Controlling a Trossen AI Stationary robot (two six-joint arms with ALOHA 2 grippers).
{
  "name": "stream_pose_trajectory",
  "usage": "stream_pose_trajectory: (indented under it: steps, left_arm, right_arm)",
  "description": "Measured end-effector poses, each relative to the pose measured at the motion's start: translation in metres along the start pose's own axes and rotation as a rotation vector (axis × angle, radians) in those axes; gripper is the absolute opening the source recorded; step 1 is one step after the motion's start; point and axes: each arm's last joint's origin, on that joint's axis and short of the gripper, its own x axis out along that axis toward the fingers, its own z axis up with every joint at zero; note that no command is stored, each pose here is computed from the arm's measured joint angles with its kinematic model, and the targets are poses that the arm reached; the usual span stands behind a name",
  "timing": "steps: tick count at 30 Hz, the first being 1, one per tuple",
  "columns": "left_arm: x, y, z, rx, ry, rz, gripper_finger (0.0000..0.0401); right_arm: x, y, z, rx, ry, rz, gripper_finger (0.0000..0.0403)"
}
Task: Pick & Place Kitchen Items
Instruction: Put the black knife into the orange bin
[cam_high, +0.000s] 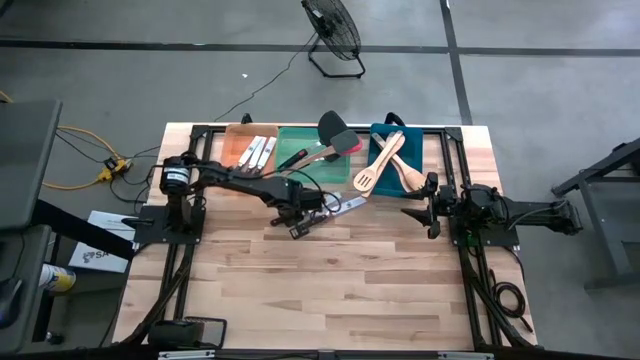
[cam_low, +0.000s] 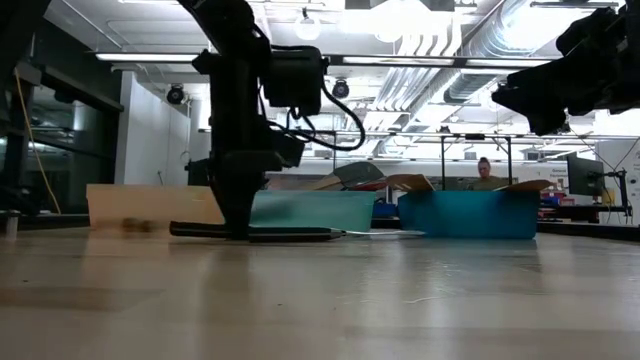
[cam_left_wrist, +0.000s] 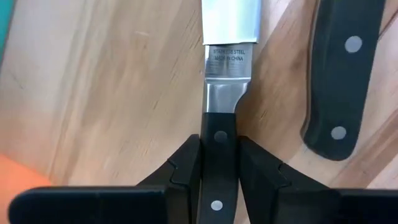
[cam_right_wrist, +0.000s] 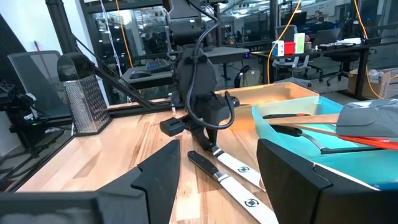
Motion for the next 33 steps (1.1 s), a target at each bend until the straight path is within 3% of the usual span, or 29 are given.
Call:
stream_pose_trajectory:
  steps: [12, 17, 25, 33]
  left_arm:
    - [-0.040, -0.011, -0.012, 0.061, -0.095, -0.009, 0.0076]
    - [-0.059, -0.004, -0.019, 0.026, -0.116, 0.039, 0.0076]
    - [-0.093, 0.015, -0.035, -0.068, -0.163, 0.161, 0.0076]
    - [-0.114, 0.055, -0.047, -0.281, -0.170, 0.372, 0.0076]
  right_arm:
    - [0.000, 0.000, 0.000, 0.000, 0.005, -0.001, 0.0205]
    - [0.001, 0.000, -0.001, -0.001, 0.014, 0.000, 0.0205]
    - [0.001, 0.000, -0.001, -0.001, 0.017, -0.002, 0.0205]
    - [0.001, 0.000, -0.001, -0.001, 0.017, -0.002, 0.0205]
